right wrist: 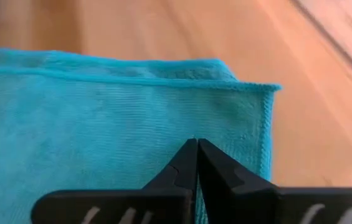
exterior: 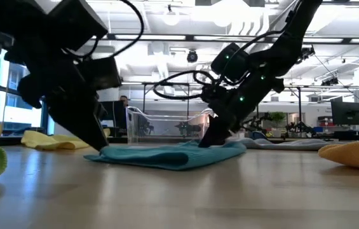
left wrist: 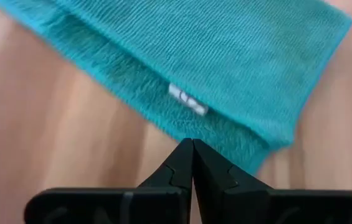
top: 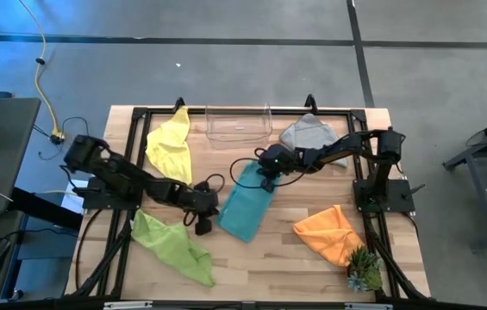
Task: Fold microfiber towels
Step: Fold the blue towel
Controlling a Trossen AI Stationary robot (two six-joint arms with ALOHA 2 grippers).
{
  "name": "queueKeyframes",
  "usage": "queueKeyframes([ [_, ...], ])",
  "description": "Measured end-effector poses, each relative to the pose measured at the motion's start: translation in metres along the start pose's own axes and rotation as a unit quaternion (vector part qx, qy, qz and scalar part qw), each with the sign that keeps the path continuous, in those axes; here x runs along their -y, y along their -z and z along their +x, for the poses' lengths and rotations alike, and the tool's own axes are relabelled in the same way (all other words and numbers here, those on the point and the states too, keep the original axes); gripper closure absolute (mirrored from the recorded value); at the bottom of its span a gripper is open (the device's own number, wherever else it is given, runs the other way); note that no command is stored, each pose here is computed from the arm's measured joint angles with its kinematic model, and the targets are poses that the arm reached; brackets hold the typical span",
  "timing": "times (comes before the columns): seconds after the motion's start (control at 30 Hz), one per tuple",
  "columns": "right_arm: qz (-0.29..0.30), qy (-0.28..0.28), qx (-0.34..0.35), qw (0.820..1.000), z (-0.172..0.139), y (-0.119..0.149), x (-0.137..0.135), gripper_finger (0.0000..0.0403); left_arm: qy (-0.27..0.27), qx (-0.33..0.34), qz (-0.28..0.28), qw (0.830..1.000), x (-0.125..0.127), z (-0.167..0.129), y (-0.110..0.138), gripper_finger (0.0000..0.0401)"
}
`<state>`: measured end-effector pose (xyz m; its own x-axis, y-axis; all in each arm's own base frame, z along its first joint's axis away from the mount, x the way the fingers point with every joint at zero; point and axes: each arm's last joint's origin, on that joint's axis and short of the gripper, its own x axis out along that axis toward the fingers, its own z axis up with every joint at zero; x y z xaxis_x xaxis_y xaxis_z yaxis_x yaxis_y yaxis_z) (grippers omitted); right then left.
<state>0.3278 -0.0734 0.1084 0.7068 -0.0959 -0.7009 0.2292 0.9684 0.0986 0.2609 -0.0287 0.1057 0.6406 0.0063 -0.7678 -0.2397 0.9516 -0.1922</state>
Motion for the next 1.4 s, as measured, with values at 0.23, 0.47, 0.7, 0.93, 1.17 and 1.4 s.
queueKeyframes([
  [0.23,-0.028,-0.029,0.004,0.999,-0.007,-0.017,-0.004,0.0396,0.074,0.054,-0.024,0.995,0.007,0.026,-0.003,0.0401],
  [0.47,-0.022,-0.059,0.0,0.998,-0.026,-0.024,-0.037,0.0396,0.106,0.075,-0.014,0.991,0.016,0.045,-0.014,0.0401],
  [0.7,-0.015,-0.068,-0.027,0.997,-0.028,-0.011,-0.08,0.0379,0.14,0.06,0.051,0.987,0.024,0.053,-0.025,0.0401],
  [0.93,-0.023,-0.061,-0.044,0.997,-0.032,0.0,-0.107,0.0299,0.124,0.061,0.129,0.982,0.033,0.014,-0.037,0.0394],
  [1.17,-0.035,-0.055,-0.042,0.997,-0.037,0.008,-0.128,0.0254,0.115,0.091,0.212,0.966,0.057,0.009,-0.035,0.0332],
  [1.4,-0.039,-0.069,-0.024,0.997,-0.056,0.006,-0.147,0.0249,0.063,0.095,0.264,0.958,0.073,0.03,-0.034,0.0254],
])
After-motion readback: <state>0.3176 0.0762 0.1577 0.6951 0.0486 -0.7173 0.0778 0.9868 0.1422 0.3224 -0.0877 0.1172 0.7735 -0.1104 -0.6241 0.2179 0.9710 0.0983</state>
